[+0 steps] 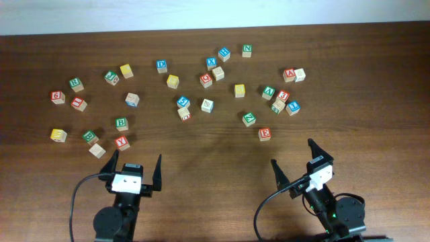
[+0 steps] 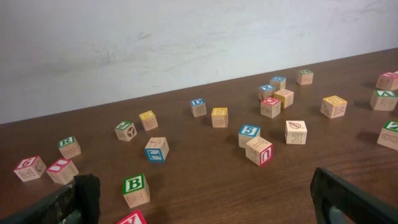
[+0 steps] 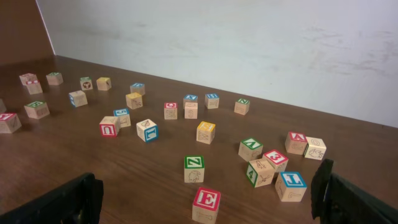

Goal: Spell out RSS
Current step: 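Move the left gripper toward the green R block at left, then lower the left gripper and grasp the green R block, then carry the R block to the table center and set it down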

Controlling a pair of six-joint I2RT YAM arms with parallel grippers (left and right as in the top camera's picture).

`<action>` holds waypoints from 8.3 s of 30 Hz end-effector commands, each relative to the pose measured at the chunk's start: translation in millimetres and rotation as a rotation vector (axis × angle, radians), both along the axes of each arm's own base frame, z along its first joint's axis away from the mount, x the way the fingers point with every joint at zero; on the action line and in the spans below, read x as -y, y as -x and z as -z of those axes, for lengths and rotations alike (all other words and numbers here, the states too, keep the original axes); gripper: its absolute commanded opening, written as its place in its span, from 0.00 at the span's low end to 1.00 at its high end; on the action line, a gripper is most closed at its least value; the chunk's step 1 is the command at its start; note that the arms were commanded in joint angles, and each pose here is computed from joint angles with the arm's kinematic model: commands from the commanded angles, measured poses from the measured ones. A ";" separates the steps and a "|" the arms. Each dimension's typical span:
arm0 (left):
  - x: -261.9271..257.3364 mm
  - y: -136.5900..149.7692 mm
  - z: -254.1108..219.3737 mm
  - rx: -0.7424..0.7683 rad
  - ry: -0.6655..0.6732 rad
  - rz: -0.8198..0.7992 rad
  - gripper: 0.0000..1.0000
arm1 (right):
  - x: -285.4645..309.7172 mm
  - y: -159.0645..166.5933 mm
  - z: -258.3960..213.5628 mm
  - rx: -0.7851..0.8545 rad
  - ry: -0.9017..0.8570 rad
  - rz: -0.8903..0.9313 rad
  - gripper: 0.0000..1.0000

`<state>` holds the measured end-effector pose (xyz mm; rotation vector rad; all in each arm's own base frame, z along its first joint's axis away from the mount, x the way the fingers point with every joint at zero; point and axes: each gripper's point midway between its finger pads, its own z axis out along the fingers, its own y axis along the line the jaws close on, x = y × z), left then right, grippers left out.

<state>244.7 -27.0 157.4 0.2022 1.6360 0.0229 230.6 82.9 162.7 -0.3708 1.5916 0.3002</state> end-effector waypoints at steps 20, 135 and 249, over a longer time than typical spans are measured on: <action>-0.8 0.1 1.4 -0.004 0.005 -0.003 0.99 | 2.4 -0.4 0.8 -0.002 -0.011 0.011 0.98; -246.0 -307.4 157.2 -1.026 0.314 -0.732 0.42 | 2.4 -0.4 0.9 -0.002 -0.011 0.011 0.98; 62.4 -92.8 150.3 -1.243 -0.051 -0.290 0.36 | 2.4 -0.4 0.8 -0.002 -0.011 0.011 0.98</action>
